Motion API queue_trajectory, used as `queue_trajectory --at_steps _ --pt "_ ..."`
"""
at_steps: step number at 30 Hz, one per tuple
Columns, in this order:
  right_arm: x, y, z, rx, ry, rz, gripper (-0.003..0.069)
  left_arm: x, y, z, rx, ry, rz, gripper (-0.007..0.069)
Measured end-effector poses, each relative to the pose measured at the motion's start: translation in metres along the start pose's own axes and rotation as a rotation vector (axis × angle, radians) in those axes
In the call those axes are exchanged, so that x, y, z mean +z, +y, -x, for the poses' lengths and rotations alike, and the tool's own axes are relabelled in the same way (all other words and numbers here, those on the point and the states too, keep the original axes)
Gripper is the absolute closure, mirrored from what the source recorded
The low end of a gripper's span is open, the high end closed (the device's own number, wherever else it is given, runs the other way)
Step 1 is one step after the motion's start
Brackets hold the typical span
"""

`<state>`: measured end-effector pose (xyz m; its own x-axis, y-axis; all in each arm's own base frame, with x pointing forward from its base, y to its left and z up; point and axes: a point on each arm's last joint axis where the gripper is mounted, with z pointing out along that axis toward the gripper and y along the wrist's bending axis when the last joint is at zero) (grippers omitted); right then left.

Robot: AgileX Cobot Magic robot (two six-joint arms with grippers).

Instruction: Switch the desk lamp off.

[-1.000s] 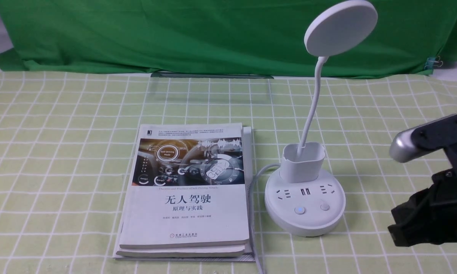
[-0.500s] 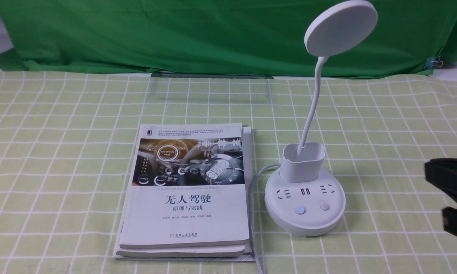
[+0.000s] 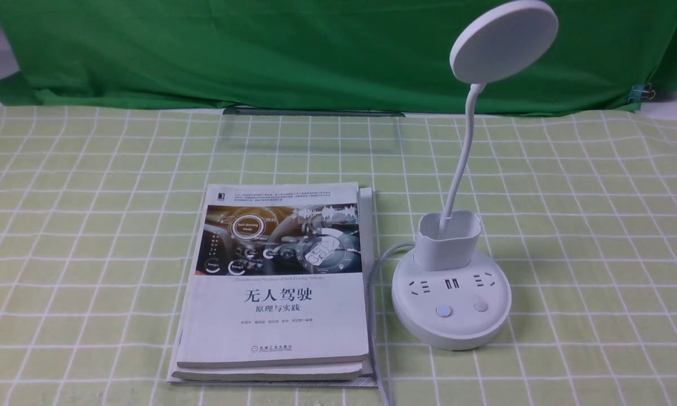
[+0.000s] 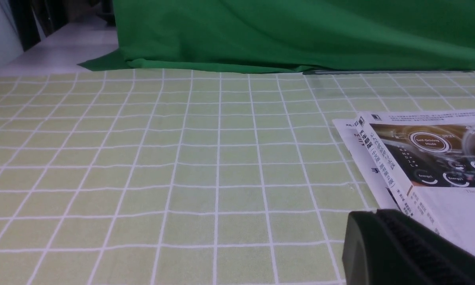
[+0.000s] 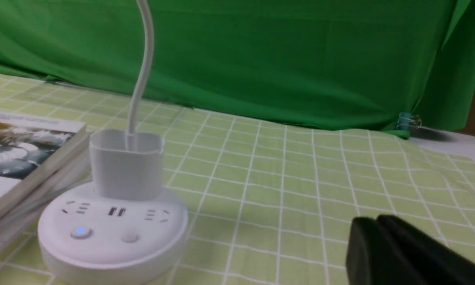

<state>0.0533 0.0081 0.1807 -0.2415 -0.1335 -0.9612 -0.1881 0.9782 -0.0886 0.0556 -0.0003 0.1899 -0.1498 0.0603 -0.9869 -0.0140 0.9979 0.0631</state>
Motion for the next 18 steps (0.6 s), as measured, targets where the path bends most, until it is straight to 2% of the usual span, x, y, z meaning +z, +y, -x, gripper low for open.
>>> queue_trajectory --at_steps 18 --pt "0.0003 0.0003 -0.0083 0.000 0.073 0.002 0.0641 0.0000 0.0000 0.0000 0.002 0.000 0.000 0.0624"
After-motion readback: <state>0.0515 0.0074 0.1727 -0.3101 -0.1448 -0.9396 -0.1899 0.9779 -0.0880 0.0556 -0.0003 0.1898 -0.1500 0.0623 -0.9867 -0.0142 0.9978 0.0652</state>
